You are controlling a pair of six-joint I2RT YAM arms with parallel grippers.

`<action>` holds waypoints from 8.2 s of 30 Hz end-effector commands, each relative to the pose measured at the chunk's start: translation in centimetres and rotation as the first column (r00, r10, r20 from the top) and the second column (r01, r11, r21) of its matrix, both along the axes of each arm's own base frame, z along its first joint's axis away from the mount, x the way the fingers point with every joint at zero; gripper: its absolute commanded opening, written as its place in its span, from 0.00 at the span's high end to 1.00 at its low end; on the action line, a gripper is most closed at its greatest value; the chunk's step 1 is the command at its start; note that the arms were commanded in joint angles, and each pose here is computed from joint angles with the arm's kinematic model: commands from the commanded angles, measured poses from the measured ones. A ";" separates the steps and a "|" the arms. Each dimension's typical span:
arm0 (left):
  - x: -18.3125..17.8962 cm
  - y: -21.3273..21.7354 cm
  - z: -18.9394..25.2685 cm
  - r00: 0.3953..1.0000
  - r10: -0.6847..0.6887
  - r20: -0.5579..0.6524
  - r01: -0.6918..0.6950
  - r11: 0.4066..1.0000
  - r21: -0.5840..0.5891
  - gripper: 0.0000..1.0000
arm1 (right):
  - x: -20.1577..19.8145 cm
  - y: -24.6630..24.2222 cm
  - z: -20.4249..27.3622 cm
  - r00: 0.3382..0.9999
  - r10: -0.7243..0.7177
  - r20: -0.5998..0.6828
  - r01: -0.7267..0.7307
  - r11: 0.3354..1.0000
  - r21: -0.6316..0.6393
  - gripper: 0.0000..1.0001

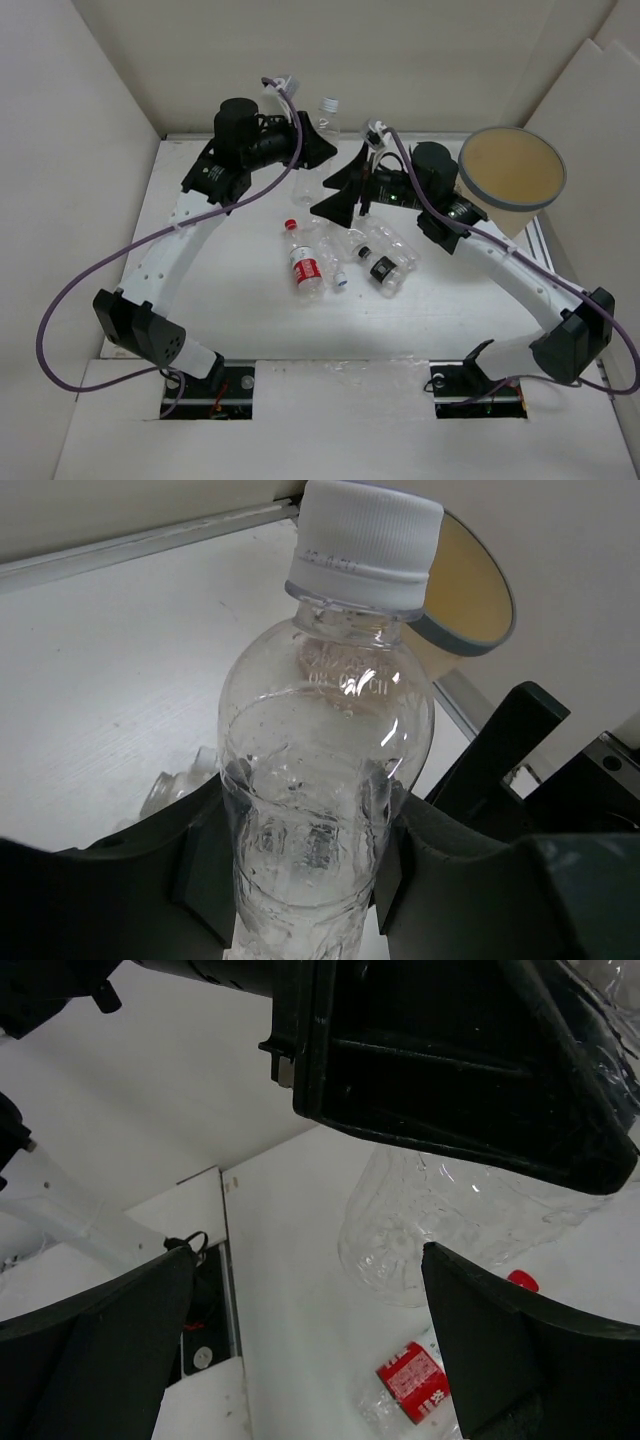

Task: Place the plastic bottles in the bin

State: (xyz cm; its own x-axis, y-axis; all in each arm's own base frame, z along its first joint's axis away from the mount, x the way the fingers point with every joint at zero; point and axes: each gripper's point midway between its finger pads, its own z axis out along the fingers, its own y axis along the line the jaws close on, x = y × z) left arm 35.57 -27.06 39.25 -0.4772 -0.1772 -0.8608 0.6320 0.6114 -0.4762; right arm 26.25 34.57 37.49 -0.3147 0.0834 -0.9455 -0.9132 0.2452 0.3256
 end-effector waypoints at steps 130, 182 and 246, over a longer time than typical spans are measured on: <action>2.3 5.0 1.9 0.874 0.484 0.030 -0.481 0.874 -0.070 1.00 | 2.0 1.5 0.4 0.990 -0.082 0.113 0.085 0.996 -0.019 0.00; -0.8 4.3 -6.8 0.900 0.409 -0.150 -0.420 0.906 -0.049 0.00 | 15.3 -39.6 -1.1 0.218 -0.975 0.037 0.961 0.208 -0.184 0.00; 4.5 10.5 -13.2 0.518 0.836 -0.181 -0.763 0.547 0.346 1.00 | 1.7 -0.5 -3.8 0.970 -0.165 0.178 0.192 0.970 -0.149 0.00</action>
State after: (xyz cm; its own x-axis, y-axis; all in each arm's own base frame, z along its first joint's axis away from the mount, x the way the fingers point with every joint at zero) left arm 40.66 -17.87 22.14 -0.4894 -0.4810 -0.7274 -0.3347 0.8739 -0.3526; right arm 27.77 32.13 27.85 -0.3283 -0.1426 -0.9338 -0.8513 0.4730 0.2270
